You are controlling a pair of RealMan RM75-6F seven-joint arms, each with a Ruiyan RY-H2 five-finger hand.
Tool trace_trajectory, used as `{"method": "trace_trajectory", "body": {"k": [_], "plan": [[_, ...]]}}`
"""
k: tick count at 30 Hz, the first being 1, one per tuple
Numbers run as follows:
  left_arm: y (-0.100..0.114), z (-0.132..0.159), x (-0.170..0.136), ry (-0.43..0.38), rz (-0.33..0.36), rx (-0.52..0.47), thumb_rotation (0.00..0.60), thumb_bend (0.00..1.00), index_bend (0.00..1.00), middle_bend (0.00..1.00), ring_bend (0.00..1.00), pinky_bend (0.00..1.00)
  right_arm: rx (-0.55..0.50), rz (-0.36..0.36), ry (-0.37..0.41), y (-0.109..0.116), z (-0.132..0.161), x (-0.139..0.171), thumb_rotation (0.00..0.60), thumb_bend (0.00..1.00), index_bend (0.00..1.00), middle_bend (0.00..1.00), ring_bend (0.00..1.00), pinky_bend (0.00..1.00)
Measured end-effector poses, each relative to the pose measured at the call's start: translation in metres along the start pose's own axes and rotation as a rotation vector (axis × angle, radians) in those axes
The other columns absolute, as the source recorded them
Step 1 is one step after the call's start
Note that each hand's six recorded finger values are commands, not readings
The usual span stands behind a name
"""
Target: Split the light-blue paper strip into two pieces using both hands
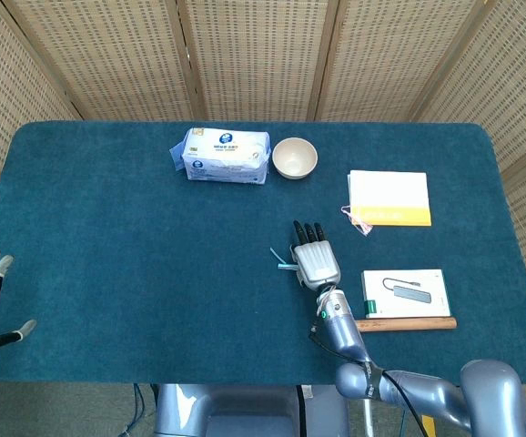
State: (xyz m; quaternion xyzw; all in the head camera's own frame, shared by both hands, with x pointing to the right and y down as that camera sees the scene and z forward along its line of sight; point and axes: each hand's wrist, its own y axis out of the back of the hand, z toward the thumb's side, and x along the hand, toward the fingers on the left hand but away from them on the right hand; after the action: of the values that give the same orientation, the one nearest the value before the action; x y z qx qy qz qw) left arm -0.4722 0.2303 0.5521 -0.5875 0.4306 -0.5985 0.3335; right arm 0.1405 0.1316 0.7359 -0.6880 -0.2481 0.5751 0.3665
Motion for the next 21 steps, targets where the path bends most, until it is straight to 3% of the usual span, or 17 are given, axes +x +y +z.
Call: {"method": "trace_trajectory", "body": {"k": [7,13,21], "plan": [[-0.001,0.000,0.000,-0.001,-0.002,0.000,0.600,0.00,0.00,0.00,0.00,0.00,0.019,0.009,-0.010,-0.003,-0.006,0.000,0.600,0.39,0.49,0.00,0.00,0.00],[-0.001,0.001,0.000,-0.003,-0.004,0.001,0.600,0.00,0.00,0.00,0.00,0.00,0.021,0.015,-0.014,-0.005,-0.008,-0.002,0.600,0.41,0.61,0.00,0.00,0.00],[-0.002,0.002,0.002,-0.007,-0.009,0.006,0.600,0.00,0.00,0.00,0.00,0.00,-0.008,-0.041,0.022,0.005,-0.002,-0.001,0.600,0.45,0.68,0.00,0.00,0.00]]}}
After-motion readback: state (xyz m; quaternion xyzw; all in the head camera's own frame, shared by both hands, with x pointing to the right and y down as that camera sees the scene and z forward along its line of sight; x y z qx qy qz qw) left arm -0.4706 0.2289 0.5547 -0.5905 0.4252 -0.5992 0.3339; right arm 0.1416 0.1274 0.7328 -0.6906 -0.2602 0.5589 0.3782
